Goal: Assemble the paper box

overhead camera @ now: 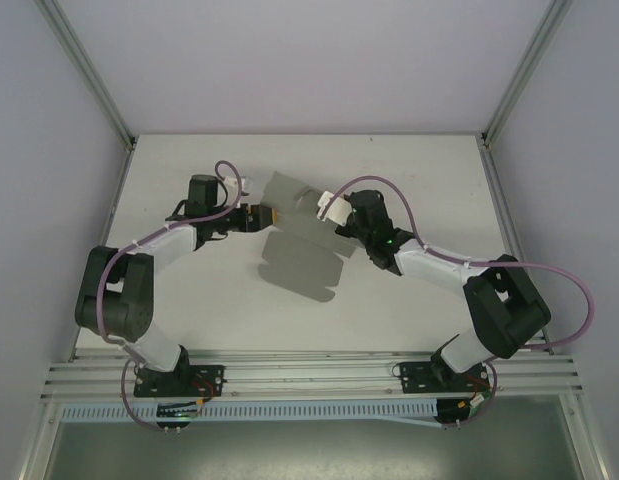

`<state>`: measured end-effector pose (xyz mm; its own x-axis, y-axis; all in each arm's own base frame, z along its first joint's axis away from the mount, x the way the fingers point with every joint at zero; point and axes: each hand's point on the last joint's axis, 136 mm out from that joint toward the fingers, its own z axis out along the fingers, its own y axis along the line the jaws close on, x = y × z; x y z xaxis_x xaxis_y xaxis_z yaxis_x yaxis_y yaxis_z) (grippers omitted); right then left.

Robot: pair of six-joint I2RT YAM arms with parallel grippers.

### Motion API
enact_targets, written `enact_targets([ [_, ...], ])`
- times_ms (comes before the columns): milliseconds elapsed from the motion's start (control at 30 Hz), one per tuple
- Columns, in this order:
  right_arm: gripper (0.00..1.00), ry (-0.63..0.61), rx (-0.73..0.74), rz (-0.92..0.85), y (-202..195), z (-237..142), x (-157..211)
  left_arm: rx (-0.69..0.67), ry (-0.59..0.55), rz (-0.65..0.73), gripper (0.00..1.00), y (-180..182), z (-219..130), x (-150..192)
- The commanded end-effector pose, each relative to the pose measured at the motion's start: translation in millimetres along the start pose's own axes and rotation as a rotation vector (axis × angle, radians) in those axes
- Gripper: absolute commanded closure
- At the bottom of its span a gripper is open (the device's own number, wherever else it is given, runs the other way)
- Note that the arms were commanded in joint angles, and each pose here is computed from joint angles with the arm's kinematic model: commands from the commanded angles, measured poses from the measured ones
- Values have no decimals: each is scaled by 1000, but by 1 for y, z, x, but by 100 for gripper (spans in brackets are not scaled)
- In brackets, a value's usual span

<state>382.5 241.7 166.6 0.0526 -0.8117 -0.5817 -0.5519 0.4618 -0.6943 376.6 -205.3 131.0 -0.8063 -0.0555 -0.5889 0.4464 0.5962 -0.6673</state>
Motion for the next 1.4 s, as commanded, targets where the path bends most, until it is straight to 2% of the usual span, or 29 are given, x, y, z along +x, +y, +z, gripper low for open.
enact_targets([
  [0,100,-48,6,72,-17,-3,-13,45,-25,87,46,0,8,-5],
  [67,100,-54,-1,88,-19,-4,-13,113,-18,107,45,-8,10,-1],
  [167,100,-59,-5,94,-22,-6,-14,226,-17,159,49,-25,8,2],
  [233,100,-57,-11,93,-21,-5,-14,261,-2,157,51,-25,12,8],
  [300,100,-59,-14,97,-21,-6,-16,293,-4,158,55,-29,13,7],
  [400,100,-62,-16,111,-21,-6,-16,310,-6,160,66,-30,15,5],
  [467,100,-56,-19,115,-21,-5,-16,285,-16,167,76,-28,15,4],
  [600,100,-40,-28,114,-19,-3,-14,154,-53,247,80,-27,19,2],
  [700,100,-43,-31,117,-18,-3,-16,23,-35,332,85,-29,30,6],
  [833,100,-38,-39,102,-14,-5,-18,-25,-41,357,89,-32,33,5],
  [1000,100,-40,-44,104,-9,-7,-19,-11,-59,394,87,-44,31,5],
  [1200,100,-52,-46,117,-4,-7,-26,-56,7,442,85,-52,54,14],
  [1367,100,-43,-37,129,-2,-6,-25,-88,43,463,77,-59,73,19],
])
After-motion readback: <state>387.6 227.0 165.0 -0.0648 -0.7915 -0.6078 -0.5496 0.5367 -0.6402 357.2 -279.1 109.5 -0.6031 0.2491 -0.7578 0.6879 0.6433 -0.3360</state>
